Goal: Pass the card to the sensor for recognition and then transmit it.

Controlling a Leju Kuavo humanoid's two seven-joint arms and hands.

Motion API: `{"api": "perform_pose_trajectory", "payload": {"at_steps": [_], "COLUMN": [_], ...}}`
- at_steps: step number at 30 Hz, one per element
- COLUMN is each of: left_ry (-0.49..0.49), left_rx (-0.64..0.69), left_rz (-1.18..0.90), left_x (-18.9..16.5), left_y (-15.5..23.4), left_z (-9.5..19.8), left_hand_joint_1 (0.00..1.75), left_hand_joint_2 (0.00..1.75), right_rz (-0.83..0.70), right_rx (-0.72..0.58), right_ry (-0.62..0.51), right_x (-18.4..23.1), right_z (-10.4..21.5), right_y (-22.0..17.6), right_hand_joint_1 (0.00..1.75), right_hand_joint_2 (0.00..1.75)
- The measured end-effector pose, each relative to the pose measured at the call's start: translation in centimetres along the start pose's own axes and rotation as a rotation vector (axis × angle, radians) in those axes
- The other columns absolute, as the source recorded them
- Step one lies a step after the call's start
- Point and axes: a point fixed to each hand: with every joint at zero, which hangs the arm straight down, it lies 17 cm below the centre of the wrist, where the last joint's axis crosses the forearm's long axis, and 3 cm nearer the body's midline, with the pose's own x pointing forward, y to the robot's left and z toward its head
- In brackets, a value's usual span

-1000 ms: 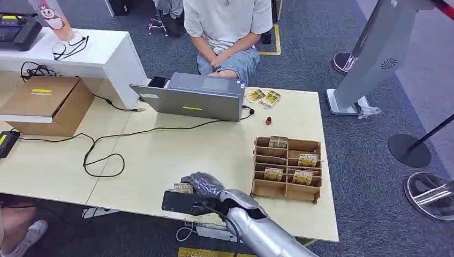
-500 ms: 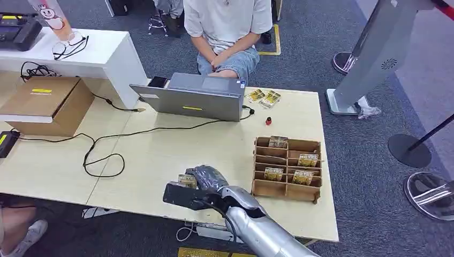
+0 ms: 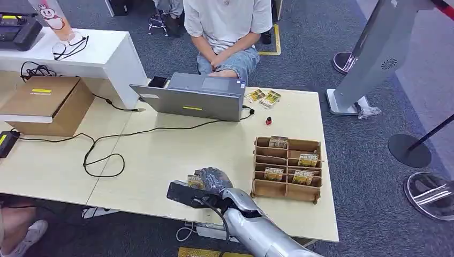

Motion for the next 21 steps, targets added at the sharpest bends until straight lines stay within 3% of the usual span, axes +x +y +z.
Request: {"api": "perform_pose_trajectory", "payload": {"at_steps": [21], "left_ry": [0.004], "left_rx": [0.0], "left_rz": [-0.001], "left_x": [0.0], "left_y": [-0.2], "left_z": [-0.1], "left_hand_joint_1": [0.0], "left_hand_joint_2": [0.0], "right_rz": [0.077], "right_rx": [-0.073], "right_ry": [0.046], "right_x": [-1.8], "right_z": [-0.3], "right_y": [-1.3], "right_hand_joint_1": [1.75], "right_hand_joint_2": [1.75]}}
